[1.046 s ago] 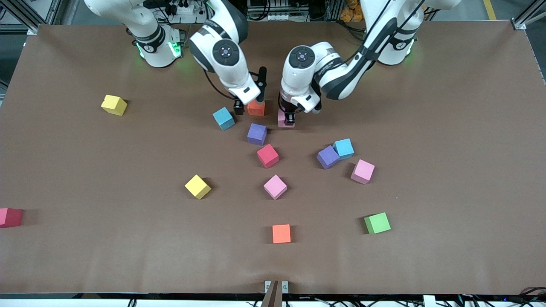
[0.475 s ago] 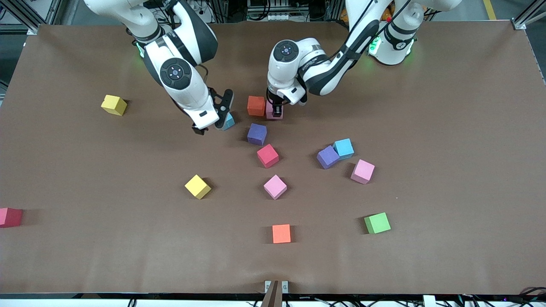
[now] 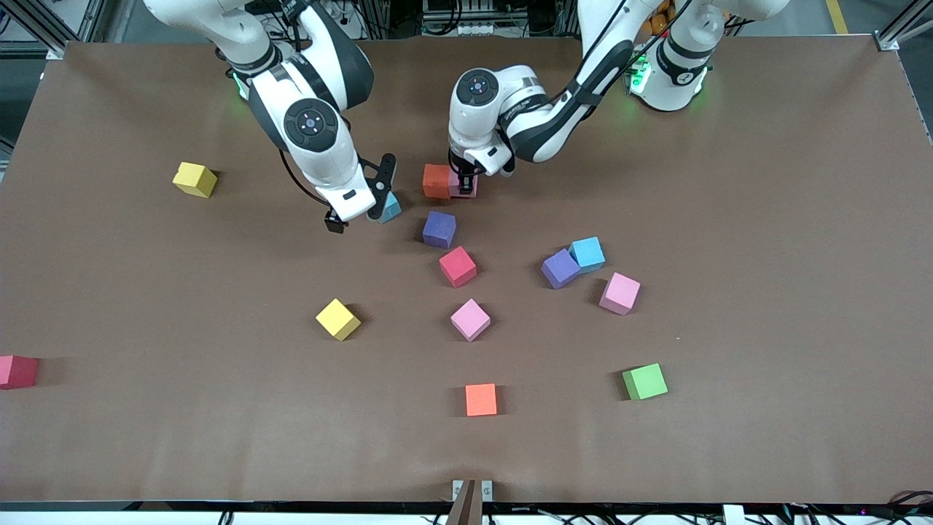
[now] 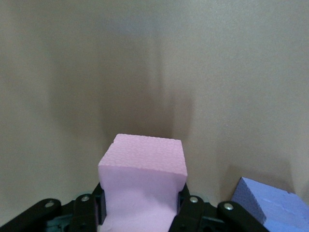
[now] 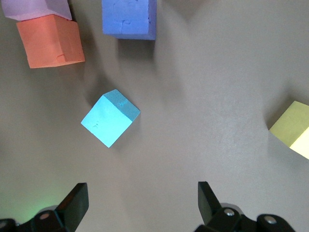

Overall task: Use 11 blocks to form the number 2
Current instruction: 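Grasp the cyan cube with the right gripper while the left gripper reaches the blue cube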

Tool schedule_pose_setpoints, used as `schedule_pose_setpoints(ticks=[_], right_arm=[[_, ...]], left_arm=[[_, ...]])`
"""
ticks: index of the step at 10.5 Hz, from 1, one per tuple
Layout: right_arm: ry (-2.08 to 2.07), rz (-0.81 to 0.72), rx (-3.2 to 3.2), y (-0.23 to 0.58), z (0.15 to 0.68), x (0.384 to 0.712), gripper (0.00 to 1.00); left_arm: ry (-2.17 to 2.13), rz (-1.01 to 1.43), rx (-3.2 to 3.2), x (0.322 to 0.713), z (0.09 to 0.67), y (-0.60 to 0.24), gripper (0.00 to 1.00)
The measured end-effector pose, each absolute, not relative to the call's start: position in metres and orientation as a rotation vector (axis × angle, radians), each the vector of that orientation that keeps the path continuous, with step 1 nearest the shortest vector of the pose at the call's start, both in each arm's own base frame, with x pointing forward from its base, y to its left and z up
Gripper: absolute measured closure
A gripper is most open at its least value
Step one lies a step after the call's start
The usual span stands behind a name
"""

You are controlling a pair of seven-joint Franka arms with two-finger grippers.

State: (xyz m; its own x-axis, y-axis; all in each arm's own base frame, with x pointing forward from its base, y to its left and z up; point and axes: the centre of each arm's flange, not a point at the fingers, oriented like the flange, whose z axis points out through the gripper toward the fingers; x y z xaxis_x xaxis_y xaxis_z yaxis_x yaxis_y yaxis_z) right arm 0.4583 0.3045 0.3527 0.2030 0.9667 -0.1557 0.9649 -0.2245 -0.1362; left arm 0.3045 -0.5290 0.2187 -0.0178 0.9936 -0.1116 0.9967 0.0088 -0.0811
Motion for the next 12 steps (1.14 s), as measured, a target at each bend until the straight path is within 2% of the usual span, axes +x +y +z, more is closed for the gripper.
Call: schedule_pose_setpoints(ticks=[7,8,10,11,12], right_arm=[[-1.939,0.307,-2.444,0.301,0.34,0.467,0.0],[-1.93,0.309,-2.45,0.298,0.337,0.47,0.0],[-1.928,0.3,-2.453,0.298,0.337,0.471,0.0],[-1.927,0.298,-2.454,0.298,0.338,0.472,0.0],[-1.925,0.297,-2.456,0.298,0.338,0.472,0.0]], left_arm=[[2.226,-0.223,2.197,0.302,0.207,-0.531,0.44],[2.227,-0.222,2.192,0.305,0.208,-0.53,0.38],[2.224,-0.223,2.187,0.306,0.21,-0.532,0.1],[2.223,-0.223,2.185,0.307,0.211,-0.532,0.0],[2.223,-0.223,2.185,0.307,0.211,-0.532,0.0]])
